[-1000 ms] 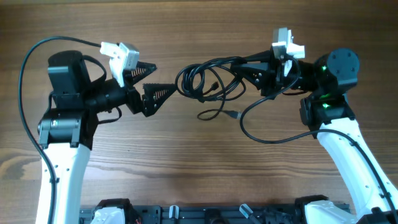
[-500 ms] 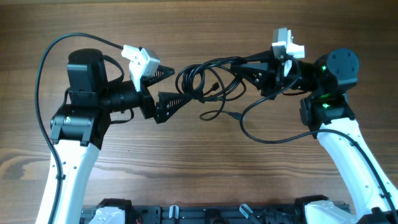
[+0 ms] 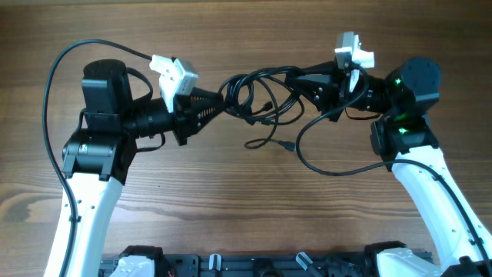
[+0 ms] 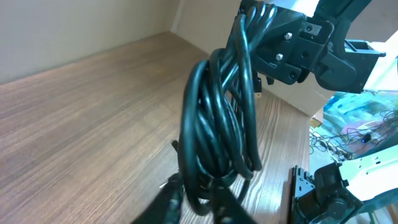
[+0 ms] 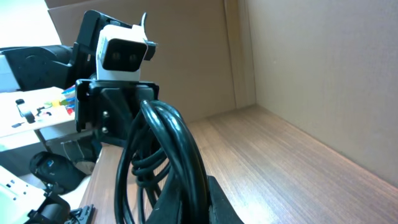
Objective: Untangle cables
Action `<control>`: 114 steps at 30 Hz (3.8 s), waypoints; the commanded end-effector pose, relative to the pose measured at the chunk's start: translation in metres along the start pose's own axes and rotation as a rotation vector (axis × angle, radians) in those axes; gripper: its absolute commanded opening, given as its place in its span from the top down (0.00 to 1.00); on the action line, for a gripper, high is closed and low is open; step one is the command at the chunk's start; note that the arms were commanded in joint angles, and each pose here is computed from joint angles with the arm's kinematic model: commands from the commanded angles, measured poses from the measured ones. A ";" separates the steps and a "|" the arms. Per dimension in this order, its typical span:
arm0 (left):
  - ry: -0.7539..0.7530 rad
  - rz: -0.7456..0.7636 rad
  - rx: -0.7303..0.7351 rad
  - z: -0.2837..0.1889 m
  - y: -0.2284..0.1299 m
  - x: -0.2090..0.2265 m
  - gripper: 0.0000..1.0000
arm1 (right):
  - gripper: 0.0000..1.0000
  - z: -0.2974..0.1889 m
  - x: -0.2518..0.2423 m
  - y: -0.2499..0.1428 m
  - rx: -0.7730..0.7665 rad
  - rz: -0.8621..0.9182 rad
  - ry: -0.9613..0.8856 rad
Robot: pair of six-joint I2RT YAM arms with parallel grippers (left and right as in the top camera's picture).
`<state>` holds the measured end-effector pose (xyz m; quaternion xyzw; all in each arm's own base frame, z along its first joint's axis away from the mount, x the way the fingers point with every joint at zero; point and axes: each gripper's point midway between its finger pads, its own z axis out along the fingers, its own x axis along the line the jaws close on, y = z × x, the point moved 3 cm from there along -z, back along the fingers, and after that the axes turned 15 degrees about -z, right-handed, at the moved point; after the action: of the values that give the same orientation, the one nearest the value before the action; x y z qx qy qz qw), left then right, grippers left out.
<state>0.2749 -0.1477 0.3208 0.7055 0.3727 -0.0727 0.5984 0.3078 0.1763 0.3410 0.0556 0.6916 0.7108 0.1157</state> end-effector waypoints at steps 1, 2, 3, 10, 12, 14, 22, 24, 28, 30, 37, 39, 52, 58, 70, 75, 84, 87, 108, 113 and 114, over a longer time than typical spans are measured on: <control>0.006 0.028 -0.004 0.001 0.004 0.000 0.89 | 0.96 -0.001 0.001 0.007 -0.009 -0.007 -0.004; 0.006 0.028 -0.003 0.001 0.004 0.000 0.96 | 0.96 -0.001 0.002 0.007 -0.009 -0.007 -0.003; 0.006 0.030 -0.003 0.001 0.004 0.000 0.96 | 0.96 -0.001 0.002 0.007 -0.009 -0.007 -0.003; 0.083 -0.003 -0.030 -0.002 0.009 0.012 0.96 | 0.96 -0.001 0.000 0.004 0.000 0.015 -0.011; 0.183 -0.125 -0.073 -0.010 0.015 0.030 0.96 | 0.96 -0.001 -0.001 0.002 0.006 0.029 -0.021; 0.274 -0.243 -0.128 -0.020 0.020 0.046 0.96 | 0.96 -0.001 -0.001 0.001 0.008 0.034 -0.021; 0.428 -0.726 -0.335 -0.061 0.026 0.087 0.96 | 0.96 -0.001 -0.001 0.001 0.008 0.035 -0.022; 0.428 -0.801 -0.335 -0.061 0.021 0.088 0.96 | 0.96 -0.001 -0.002 0.001 0.008 0.035 -0.030; 0.428 -0.969 -0.333 -0.060 0.011 0.089 0.96 | 0.96 -0.001 -0.005 0.001 0.008 0.035 -0.049; 0.424 -1.042 -0.338 -0.060 0.008 0.088 0.96 | 0.96 -0.001 -0.008 0.001 0.008 0.038 -0.067; 0.491 -1.215 -0.219 -0.058 -0.032 0.085 0.81 | 0.96 -0.003 -0.021 0.001 0.002 0.091 -0.163; 0.511 -1.237 -0.173 -0.058 -0.044 0.082 0.60 | 0.96 -0.003 -0.022 0.001 0.001 0.090 -0.168; 0.446 -0.762 -0.155 -0.053 -0.014 0.081 0.14 | 0.96 -0.002 -0.014 0.001 0.003 0.084 -0.116; 0.445 -0.228 -0.066 -0.049 -0.004 0.078 0.04 | 0.96 -0.001 0.005 0.012 -0.023 0.009 0.019; 0.265 0.279 0.098 -0.010 -0.015 0.043 0.00 | 0.96 -0.002 0.014 0.025 -0.053 0.028 0.078; 0.206 0.418 0.137 0.003 -0.021 0.030 0.01 | 0.96 -0.002 0.017 0.024 -0.049 0.029 0.100; 0.176 0.389 0.176 0.016 -0.029 0.037 0.96 | 0.96 -0.003 0.020 0.024 -0.045 0.029 0.118; 0.148 0.379 0.177 0.018 -0.030 0.036 0.96 | 0.96 -0.003 0.020 0.024 -0.045 0.029 0.118; 0.260 -0.067 0.069 0.018 -0.014 0.047 0.96 | 0.96 -0.002 0.017 0.024 -0.045 0.116 0.101; 0.411 -0.330 -0.046 0.011 -0.002 0.068 0.96 | 0.96 -0.002 0.017 0.024 -0.045 0.116 0.101; 0.432 -0.388 -0.065 0.010 -0.002 0.071 0.96 | 0.96 -0.002 0.017 0.025 -0.045 0.116 0.101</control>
<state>0.3144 -0.1376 0.2806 0.6919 0.5014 -0.0040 0.5195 0.2917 0.1785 0.3568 0.0597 0.6788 0.7309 0.0385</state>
